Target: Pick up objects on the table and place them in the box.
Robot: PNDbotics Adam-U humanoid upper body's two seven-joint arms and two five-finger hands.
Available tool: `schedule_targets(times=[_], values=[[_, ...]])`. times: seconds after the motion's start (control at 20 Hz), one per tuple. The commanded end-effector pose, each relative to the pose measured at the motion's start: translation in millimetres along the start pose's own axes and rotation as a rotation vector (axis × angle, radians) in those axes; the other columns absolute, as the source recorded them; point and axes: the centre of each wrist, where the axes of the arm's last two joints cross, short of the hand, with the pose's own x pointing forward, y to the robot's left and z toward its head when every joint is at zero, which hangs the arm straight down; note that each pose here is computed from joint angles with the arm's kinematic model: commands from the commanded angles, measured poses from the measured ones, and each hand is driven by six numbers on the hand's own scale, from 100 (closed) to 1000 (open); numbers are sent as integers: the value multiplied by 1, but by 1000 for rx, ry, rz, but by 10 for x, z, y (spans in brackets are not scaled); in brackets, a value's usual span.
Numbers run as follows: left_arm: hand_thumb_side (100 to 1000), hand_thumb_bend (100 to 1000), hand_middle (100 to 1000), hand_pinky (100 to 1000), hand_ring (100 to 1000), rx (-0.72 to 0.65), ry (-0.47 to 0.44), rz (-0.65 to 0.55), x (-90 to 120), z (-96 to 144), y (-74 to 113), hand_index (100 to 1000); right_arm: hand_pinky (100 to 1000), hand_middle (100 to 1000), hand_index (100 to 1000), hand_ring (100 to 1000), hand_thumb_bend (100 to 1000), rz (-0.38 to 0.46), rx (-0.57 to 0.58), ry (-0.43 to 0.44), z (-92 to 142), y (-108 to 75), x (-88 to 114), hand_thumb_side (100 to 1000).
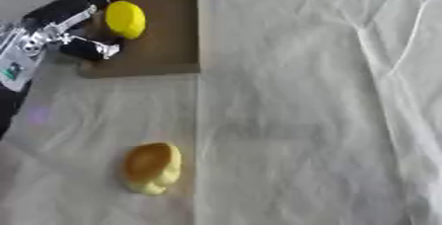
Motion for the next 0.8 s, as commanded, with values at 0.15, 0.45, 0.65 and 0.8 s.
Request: schedule_targets(times=[0.15,0.45,0.65,0.8], values=[[391,435,913,930,1000,136,4,-13,-34,42,415,939,937,660,882,880,100,27,20,-13,-34,-58,50,531],[599,568,945,978,1000,124,-19,-83,47,33,599,968,935,660,881,878,100,32,22,-11,-28,-69,53,531],[587,525,942,972,1000,133,-22,-74,59,41,608,960,936,659,882,879,100,31,22,-7,-22,-66,52,531],[526,477,924,953,1000,200,-61,-48,146,77,742,940,937,659,882,879,100,35,21,-3,-13,-71,53,531]])
